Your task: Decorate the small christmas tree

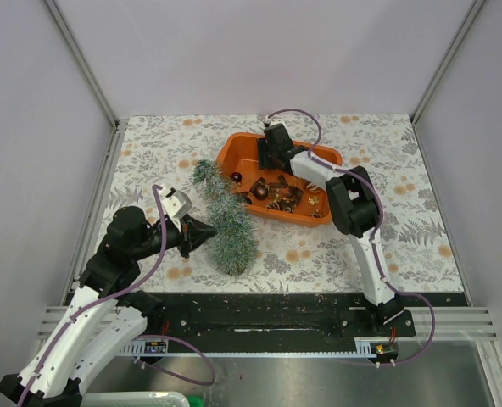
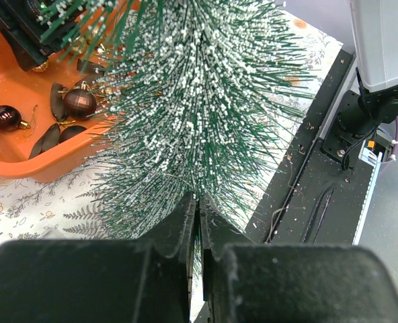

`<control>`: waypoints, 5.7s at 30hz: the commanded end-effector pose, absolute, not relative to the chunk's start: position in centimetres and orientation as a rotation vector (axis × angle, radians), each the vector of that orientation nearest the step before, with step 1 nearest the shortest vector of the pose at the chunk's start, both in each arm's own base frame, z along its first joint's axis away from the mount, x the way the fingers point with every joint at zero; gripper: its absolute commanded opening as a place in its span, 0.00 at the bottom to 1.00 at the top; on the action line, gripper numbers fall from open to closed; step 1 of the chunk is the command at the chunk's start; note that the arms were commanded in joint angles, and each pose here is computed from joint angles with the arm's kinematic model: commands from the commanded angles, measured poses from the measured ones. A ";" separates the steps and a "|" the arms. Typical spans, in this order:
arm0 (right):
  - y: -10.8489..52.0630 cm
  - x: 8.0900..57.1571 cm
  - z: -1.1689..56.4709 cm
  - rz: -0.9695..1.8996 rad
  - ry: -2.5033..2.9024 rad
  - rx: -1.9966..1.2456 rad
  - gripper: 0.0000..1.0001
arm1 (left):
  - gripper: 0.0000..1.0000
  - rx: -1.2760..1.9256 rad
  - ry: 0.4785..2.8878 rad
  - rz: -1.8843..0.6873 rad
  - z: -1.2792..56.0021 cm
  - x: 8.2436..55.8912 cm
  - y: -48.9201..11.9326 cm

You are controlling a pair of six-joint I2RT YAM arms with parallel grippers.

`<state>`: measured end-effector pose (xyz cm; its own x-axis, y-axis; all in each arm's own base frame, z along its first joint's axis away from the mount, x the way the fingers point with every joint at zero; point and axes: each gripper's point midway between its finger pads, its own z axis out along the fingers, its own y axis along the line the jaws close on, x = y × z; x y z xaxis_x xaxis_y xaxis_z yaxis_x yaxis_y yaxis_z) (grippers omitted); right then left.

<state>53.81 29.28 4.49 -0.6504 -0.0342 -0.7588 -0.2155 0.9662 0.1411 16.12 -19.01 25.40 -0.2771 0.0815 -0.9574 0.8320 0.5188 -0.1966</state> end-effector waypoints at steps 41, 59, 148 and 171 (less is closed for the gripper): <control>28.5 23.6 35.3 1.641 1.545 -0.221 0.20 | 0.08 0.779 1.621 -0.930 26.4 15.7 -19.3; 28.4 18.5 36.5 1.775 1.521 -0.371 0.18 | 0.07 0.787 1.618 -0.928 26.5 15.7 -19.3; 33.4 20.1 37.3 1.811 1.366 -0.569 0.09 | 0.07 0.773 1.601 -0.961 27.0 15.2 -19.3; 31.3 18.6 34.6 1.755 1.443 -0.485 0.09 | 0.06 0.756 1.608 -0.984 26.7 15.0 -19.3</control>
<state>19.25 31.67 33.16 -0.6381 0.2961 -0.7108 -0.7461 -0.0094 0.6658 15.36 -19.49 25.21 -0.3009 0.0358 -0.9530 0.8445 0.4743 -0.2488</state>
